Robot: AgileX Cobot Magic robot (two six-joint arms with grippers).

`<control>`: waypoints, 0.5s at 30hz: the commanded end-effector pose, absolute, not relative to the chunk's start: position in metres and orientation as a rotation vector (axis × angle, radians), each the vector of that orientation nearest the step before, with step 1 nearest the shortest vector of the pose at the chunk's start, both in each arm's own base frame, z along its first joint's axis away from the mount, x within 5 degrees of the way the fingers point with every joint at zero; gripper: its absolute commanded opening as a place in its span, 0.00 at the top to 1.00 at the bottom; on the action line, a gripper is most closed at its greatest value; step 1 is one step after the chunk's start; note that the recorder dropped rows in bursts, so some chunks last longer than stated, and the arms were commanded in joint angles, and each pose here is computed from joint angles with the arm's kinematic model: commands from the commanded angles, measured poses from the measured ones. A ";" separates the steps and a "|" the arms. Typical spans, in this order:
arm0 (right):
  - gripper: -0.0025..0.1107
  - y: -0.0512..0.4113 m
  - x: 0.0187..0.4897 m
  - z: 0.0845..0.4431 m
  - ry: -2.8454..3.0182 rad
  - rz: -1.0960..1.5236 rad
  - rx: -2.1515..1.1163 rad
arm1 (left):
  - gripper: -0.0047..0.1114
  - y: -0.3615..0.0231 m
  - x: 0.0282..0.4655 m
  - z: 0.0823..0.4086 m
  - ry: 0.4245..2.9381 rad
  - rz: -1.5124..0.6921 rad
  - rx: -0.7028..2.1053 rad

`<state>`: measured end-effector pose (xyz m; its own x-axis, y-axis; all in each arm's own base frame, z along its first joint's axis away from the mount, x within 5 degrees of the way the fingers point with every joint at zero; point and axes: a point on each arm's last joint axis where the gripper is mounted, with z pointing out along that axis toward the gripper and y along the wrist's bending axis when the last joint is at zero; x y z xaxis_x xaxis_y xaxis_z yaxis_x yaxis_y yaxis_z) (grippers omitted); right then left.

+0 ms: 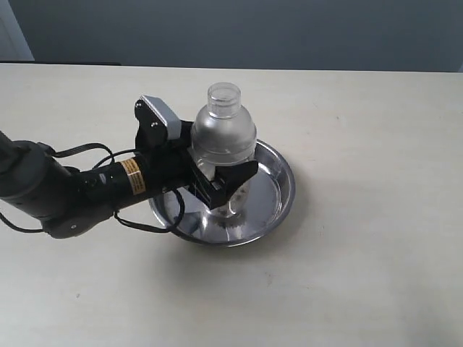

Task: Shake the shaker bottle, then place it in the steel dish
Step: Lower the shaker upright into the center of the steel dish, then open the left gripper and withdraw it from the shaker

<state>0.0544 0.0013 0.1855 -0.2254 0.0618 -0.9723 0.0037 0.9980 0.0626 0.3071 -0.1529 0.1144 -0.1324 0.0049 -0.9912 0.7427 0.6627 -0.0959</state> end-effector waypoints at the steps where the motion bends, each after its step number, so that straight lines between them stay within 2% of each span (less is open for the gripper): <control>1: 0.98 0.001 0.054 0.186 1.788 0.054 0.049 | 0.09 -0.152 0.307 0.132 1.542 -0.709 0.623; 9: 0.98 0.001 0.054 0.186 1.788 0.054 0.049 | 0.09 -0.150 0.307 0.157 1.472 -0.684 0.593; 15: 0.98 0.001 0.054 0.186 1.788 0.054 0.049 | 0.09 -0.143 0.302 0.199 1.345 -0.639 0.602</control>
